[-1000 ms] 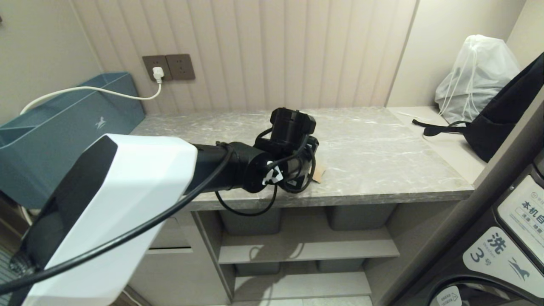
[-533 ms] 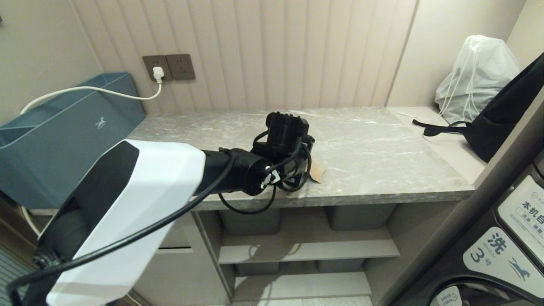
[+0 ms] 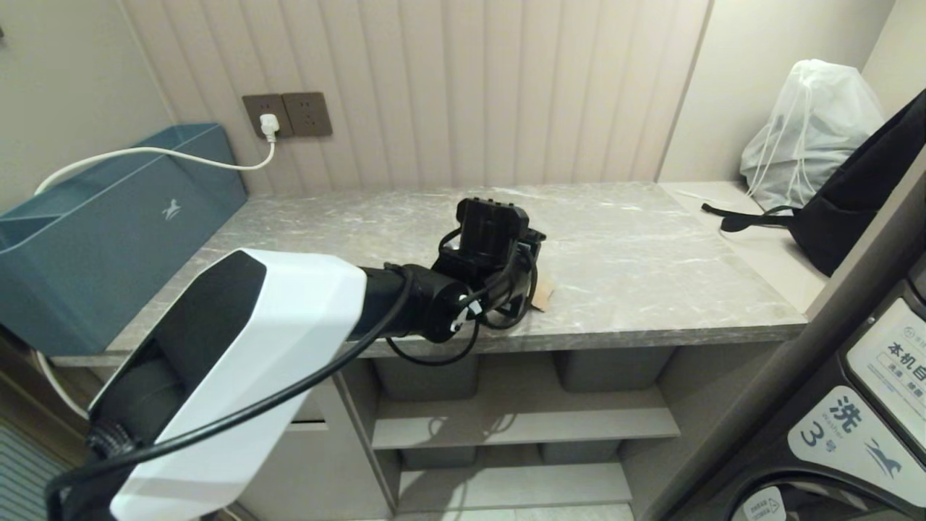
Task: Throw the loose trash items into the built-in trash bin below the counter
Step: Pick up the garbage
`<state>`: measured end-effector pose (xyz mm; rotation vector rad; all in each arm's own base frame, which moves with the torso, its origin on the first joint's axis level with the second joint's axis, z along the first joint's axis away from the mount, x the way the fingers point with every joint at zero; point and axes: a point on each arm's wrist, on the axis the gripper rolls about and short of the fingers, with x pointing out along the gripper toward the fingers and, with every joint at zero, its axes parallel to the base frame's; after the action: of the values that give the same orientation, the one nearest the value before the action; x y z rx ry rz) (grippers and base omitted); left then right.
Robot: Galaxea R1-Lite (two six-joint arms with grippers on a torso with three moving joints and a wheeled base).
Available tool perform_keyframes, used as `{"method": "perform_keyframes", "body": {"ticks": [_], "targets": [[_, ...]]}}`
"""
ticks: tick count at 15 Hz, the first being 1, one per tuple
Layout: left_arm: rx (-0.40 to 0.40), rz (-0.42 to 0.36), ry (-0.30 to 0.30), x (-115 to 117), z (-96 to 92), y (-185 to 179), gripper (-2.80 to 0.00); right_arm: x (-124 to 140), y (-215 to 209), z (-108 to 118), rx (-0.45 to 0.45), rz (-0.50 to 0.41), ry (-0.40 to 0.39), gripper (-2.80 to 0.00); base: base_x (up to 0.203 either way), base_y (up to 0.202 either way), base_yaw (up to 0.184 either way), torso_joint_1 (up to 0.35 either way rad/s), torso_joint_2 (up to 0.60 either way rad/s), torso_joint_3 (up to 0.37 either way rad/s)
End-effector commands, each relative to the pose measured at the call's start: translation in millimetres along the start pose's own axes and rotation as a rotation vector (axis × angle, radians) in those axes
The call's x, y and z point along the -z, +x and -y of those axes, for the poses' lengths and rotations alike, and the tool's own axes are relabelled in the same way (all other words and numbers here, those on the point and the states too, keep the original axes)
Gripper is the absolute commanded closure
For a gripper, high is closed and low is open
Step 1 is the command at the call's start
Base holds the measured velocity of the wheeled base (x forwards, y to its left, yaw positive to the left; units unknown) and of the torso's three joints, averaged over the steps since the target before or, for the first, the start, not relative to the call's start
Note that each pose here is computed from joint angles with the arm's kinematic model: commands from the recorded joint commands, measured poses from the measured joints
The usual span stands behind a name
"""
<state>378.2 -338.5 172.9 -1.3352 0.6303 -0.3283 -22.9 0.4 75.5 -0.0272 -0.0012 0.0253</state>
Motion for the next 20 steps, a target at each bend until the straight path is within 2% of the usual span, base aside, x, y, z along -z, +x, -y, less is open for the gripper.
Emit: {"method": "perform_keyframes", "body": {"ticks": [1, 3, 12, 13, 20], "targets": [[0.023, 0.003, -0.012, 0, -0.6, 3, -2.8, 0, 0, 0, -0.001, 0.001, 0.0, 0.0, 0.0, 0.0, 0.0, 0.0, 0.0, 0.0], [0.05, 0.002, -0.015, 1, -2.3, 6, -2.8, 0, 0, 0, -0.001, 0.001, 0.0, 0.0, 0.0, 0.0, 0.0, 0.0, 0.0, 0.0], [0.036, 0.006, -0.007, 3, -16.4, 16, -2.8, 0, 0, 0, -0.001, 0.001, 0.0, 0.0, 0.0, 0.0, 0.0, 0.0, 0.0, 0.0], [0.035, 0.004, -0.007, 3, -16.9, 16, 0.0, 0, 0, 0, -0.001, 0.001, 0.0, 0.0, 0.0, 0.0, 0.0, 0.0, 0.0, 0.0], [0.044, 0.005, -0.008, 2, -12.4, 13, 0.0, 0, 0, 0, -0.001, 0.001, 0.0, 0.0, 0.0, 0.0, 0.0, 0.0, 0.0, 0.0]]}}
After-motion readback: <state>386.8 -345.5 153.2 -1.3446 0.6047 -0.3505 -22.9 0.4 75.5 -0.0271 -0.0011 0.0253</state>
